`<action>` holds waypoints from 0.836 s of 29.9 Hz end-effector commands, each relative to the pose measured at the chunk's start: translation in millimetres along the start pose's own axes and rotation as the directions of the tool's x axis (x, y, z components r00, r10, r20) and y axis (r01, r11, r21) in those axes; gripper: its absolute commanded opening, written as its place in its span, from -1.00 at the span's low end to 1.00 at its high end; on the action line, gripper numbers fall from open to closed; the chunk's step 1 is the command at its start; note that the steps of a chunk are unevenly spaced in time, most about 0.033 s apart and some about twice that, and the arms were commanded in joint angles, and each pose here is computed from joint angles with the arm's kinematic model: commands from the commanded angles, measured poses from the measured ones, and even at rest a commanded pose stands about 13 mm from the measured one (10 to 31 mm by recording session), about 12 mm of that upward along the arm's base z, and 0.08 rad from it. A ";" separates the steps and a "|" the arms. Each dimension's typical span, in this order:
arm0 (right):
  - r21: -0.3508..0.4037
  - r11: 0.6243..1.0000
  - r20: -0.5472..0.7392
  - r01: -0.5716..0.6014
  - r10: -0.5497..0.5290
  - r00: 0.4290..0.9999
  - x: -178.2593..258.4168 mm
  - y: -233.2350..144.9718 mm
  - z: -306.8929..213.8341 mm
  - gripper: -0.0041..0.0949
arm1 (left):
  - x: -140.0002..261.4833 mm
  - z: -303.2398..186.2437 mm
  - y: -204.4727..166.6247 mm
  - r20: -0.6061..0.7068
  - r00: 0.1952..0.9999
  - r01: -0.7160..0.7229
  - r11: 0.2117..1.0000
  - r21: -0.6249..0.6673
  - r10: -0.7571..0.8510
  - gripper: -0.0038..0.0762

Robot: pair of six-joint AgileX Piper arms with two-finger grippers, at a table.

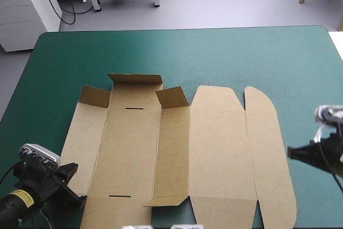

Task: Fold the box

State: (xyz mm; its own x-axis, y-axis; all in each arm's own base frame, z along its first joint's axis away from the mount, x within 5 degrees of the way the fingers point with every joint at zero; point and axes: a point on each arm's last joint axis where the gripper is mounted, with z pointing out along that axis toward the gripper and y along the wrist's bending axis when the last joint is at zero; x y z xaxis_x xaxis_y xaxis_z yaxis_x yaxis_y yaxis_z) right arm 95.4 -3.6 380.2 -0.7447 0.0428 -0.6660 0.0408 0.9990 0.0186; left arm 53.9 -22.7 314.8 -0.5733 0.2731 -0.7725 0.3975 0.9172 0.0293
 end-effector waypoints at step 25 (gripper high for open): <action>-0.018 1.000 0.150 0.010 -0.007 0.989 91.1 2.1 23.3 -0.96 | -66.7 31.2 3.8 -0.194 0.981 0.021 0.998 0.051 -0.010 -0.93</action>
State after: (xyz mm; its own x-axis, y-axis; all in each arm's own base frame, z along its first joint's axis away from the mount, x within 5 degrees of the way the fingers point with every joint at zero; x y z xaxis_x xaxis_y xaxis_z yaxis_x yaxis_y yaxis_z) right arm 38.1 2.3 291.6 -0.6948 0.0371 -0.7183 0.0233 0.9993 0.0291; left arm 98.7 -38.2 332.0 -0.7221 0.3322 -0.6067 0.4144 0.9101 0.0051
